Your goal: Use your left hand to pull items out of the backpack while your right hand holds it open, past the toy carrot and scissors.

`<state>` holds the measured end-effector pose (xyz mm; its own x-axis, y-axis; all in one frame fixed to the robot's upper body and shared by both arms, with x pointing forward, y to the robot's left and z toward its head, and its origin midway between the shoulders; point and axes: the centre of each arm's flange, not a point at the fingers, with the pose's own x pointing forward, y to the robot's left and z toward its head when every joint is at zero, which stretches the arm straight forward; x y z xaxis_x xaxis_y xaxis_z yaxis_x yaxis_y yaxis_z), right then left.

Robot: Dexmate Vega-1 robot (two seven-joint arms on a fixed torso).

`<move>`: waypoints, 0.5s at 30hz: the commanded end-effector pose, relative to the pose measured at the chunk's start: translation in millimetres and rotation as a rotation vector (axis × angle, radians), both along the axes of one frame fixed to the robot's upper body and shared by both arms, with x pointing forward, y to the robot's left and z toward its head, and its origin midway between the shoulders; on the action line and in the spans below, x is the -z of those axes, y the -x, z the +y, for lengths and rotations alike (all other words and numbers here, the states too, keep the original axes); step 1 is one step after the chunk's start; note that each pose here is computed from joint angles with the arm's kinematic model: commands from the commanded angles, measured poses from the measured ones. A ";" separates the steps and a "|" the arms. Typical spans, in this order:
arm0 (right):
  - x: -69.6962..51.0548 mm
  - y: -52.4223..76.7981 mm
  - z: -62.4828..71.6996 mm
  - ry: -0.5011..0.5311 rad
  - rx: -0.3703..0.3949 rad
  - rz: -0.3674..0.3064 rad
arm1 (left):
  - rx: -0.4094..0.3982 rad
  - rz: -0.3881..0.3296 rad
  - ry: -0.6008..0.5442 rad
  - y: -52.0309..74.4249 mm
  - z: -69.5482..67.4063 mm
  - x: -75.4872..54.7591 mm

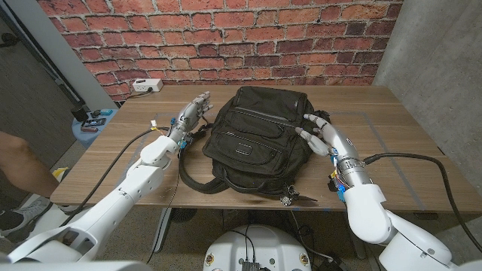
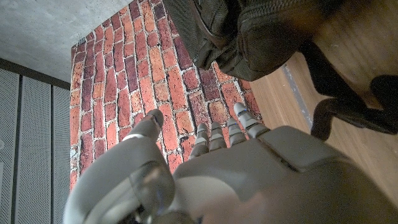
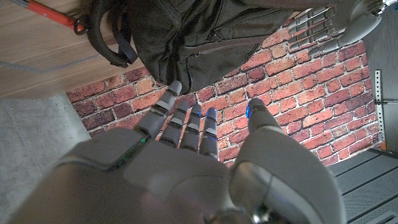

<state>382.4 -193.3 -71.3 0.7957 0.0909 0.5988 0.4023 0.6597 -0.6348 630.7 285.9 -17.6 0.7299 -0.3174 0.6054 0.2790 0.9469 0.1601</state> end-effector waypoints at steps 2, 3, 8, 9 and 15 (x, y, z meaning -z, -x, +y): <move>1.7 9.5 26.0 0.021 -0.009 0.024 | -0.026 -0.013 0.026 9.0 14.7 4.6; 2.1 10.0 27.3 0.021 -0.008 0.025 | -0.030 -0.014 0.028 10.2 16.7 5.3; 4.5 12.1 31.1 0.019 -0.008 0.024 | -0.046 -0.015 0.048 14.0 24.4 10.5; 4.8 12.4 31.9 0.022 -0.008 0.025 | -0.047 -0.014 0.050 14.4 25.3 11.5; 5.0 18.3 36.8 0.041 0.015 0.015 | -0.053 -0.013 0.060 17.8 28.4 15.5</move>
